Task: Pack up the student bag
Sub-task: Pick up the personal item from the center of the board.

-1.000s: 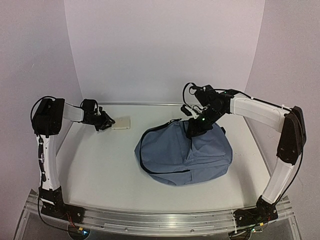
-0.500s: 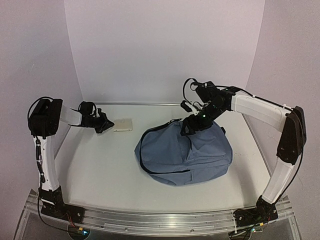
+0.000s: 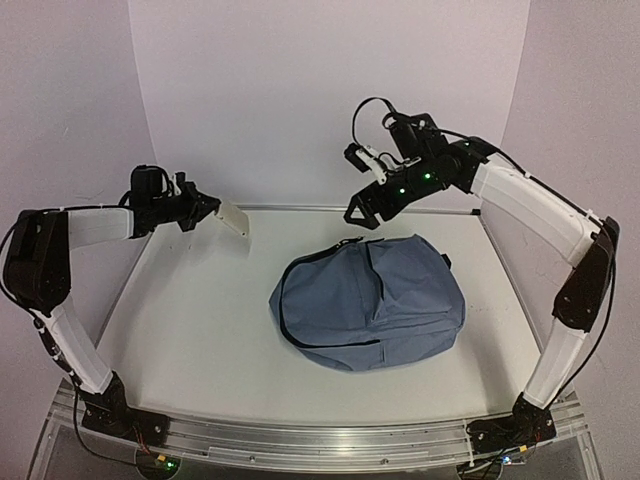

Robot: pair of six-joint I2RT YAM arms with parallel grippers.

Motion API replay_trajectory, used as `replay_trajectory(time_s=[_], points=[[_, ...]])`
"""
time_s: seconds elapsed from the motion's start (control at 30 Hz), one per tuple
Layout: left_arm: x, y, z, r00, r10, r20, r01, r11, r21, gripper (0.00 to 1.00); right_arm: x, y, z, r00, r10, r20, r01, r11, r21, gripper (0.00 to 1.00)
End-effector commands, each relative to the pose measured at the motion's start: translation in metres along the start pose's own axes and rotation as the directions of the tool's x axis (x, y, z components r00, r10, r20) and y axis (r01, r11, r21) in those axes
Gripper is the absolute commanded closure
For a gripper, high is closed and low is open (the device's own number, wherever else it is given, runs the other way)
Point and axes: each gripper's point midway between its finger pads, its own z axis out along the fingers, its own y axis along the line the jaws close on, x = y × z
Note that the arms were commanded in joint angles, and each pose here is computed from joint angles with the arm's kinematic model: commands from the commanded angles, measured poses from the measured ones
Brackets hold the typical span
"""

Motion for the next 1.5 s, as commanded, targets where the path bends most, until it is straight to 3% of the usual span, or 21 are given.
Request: replay_trajectory(time_s=[0.0,0.23,0.37,0.63,0.83,1.07,1.23,1.27,1.4,1.47], points=[[0.025,-0.055,-0.017,1.0,-0.028,-0.003,0.029,0.996,0.09,1.0,-0.033,0.019,0.002,0.989,-0.142,0.047,0.135,0.983,0.123,0.1],[0.064,-0.093,-0.03,0.984,-0.177,-0.029,0.179,0.973,0.149,1.0,-0.041,0.074,0.038,0.954,-0.297,0.032,0.288,0.944,0.164,0.11],[0.082,-0.105,-0.029,0.961,-0.27,-0.057,0.276,0.945,0.177,1.0,-0.049,0.095,0.056,0.935,-0.353,0.036,0.334,0.911,0.242,0.16],[0.117,-0.138,-0.022,0.935,-0.321,-0.153,0.351,0.9,0.258,1.0,-0.061,0.127,0.076,0.882,-0.467,0.066,0.423,0.845,0.329,0.21],[0.131,-0.151,-0.021,0.919,-0.341,-0.198,0.387,0.875,0.29,1.0,-0.064,0.12,0.09,0.873,-0.486,0.047,0.426,0.805,0.412,0.23],[0.14,-0.159,-0.017,0.901,-0.358,-0.243,0.423,0.848,0.318,1.0,-0.063,0.104,0.09,0.854,-0.52,0.017,0.438,0.737,0.514,0.56],[0.141,-0.161,-0.016,0.904,-0.35,-0.245,0.415,0.853,0.317,1.0,-0.068,0.106,0.075,0.852,-0.521,0.058,0.423,0.748,0.511,0.96],[0.142,-0.16,-0.015,0.911,-0.335,-0.24,0.4,0.862,0.312,0.95,-0.069,0.107,0.07,0.852,-0.52,0.07,0.419,0.755,0.505,1.0],[0.139,-0.158,-0.017,0.949,-0.248,-0.194,0.294,0.918,0.266,0.44,-0.072,0.114,0.05,0.854,-0.504,0.127,0.402,0.796,0.453,1.0],[0.135,-0.159,-0.023,0.973,-0.166,-0.158,0.201,0.951,0.237,0.28,-0.072,0.118,0.036,0.86,-0.484,0.16,0.386,0.824,0.414,1.0]])
